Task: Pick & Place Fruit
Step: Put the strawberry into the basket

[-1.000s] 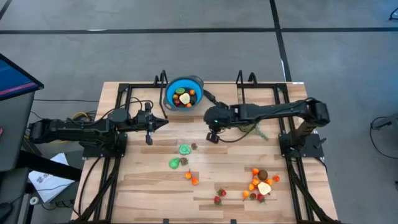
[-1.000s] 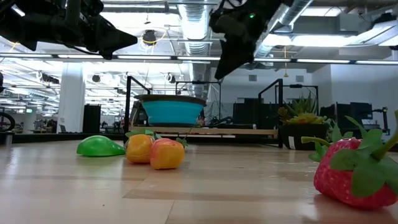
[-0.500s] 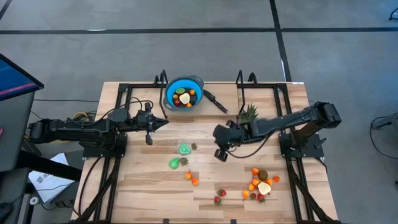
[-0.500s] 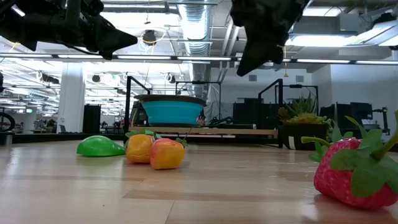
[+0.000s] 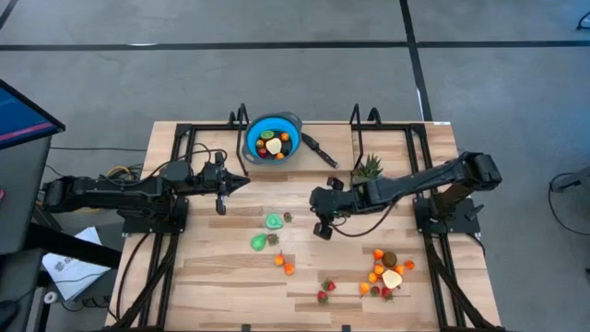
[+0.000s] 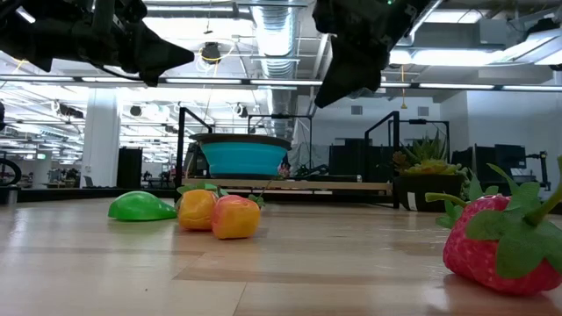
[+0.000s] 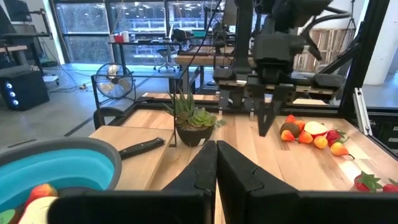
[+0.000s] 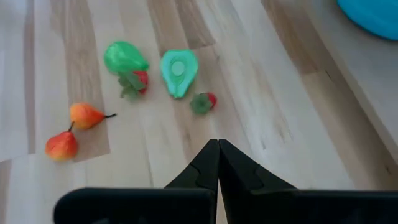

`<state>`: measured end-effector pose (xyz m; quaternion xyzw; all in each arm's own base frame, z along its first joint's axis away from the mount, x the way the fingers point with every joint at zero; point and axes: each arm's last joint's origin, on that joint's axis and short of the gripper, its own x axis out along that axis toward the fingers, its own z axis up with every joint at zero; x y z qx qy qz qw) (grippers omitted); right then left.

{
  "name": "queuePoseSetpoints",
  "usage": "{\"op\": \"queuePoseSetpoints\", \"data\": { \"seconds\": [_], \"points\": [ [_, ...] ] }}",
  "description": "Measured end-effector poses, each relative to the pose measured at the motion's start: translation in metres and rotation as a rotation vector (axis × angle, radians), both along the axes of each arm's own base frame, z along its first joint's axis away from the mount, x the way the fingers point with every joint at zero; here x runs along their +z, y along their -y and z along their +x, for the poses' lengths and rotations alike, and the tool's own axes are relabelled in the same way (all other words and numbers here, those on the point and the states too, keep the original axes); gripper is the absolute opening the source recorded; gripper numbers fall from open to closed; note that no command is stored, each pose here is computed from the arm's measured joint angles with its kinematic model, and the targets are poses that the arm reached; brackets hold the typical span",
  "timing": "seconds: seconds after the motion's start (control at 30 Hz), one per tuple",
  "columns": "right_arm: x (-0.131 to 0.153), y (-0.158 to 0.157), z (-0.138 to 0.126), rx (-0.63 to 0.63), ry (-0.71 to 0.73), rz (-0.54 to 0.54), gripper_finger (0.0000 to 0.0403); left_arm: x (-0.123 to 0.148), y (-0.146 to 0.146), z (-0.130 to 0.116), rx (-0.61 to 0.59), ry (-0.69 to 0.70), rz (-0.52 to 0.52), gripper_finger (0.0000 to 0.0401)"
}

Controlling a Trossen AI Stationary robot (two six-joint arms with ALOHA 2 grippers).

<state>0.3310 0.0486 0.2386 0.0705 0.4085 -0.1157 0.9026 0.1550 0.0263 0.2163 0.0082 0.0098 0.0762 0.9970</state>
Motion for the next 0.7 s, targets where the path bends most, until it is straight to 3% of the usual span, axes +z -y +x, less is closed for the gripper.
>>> {"op": "queuePoseSetpoints", "data": {
  "seconds": [0.7],
  "points": [
    [-0.0022,-0.0018,0.0004,0.008,-0.01,-0.001,0.0001,0.0,0.0,0.0,0.0,0.0,0.001,0.0002]
  ]
}}
